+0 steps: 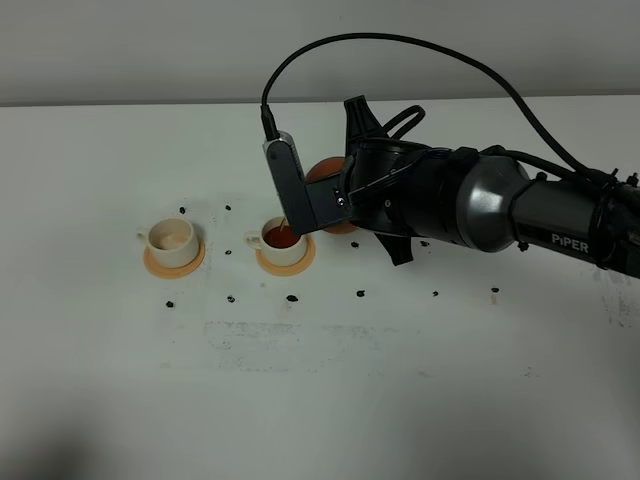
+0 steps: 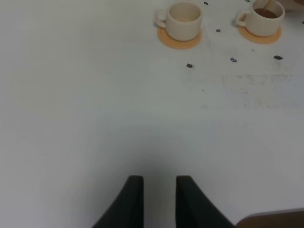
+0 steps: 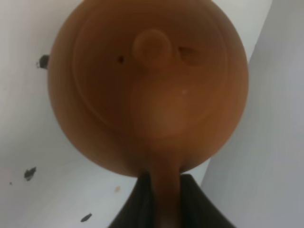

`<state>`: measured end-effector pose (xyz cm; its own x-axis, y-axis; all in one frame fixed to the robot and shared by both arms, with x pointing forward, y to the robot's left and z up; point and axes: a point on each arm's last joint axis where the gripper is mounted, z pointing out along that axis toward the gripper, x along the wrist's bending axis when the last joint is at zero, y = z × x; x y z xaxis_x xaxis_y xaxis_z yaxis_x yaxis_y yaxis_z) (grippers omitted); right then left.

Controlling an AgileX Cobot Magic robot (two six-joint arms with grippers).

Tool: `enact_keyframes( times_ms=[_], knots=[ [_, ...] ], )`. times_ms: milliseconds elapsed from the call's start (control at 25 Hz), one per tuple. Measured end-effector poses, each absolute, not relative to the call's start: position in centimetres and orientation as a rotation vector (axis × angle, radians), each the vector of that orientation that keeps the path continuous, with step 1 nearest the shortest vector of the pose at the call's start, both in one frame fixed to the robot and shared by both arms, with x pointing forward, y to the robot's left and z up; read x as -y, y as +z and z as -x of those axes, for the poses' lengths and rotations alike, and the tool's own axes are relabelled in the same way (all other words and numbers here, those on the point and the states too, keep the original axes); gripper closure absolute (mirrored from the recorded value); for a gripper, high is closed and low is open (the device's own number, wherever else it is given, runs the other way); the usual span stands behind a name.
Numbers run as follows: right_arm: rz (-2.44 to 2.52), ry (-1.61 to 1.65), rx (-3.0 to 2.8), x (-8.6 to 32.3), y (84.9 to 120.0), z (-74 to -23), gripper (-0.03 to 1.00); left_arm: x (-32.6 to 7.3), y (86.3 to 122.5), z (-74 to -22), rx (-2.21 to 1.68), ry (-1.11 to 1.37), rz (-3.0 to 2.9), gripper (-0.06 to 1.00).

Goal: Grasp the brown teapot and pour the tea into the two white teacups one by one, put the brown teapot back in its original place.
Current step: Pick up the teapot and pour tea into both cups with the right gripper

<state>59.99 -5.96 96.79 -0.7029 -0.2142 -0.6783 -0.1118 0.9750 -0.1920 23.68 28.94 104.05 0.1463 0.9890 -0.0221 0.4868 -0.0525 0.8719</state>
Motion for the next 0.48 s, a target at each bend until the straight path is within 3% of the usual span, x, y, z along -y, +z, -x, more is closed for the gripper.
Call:
enact_keyframes(
  times_ms=[480],
  knots=[
    [0.24, -0.184, -2.346, 5.98, 96.84, -60.05, 0.89, -28.94, 104.05, -23.68, -1.444, 0.821, -1.652, 0.78]
  ],
)
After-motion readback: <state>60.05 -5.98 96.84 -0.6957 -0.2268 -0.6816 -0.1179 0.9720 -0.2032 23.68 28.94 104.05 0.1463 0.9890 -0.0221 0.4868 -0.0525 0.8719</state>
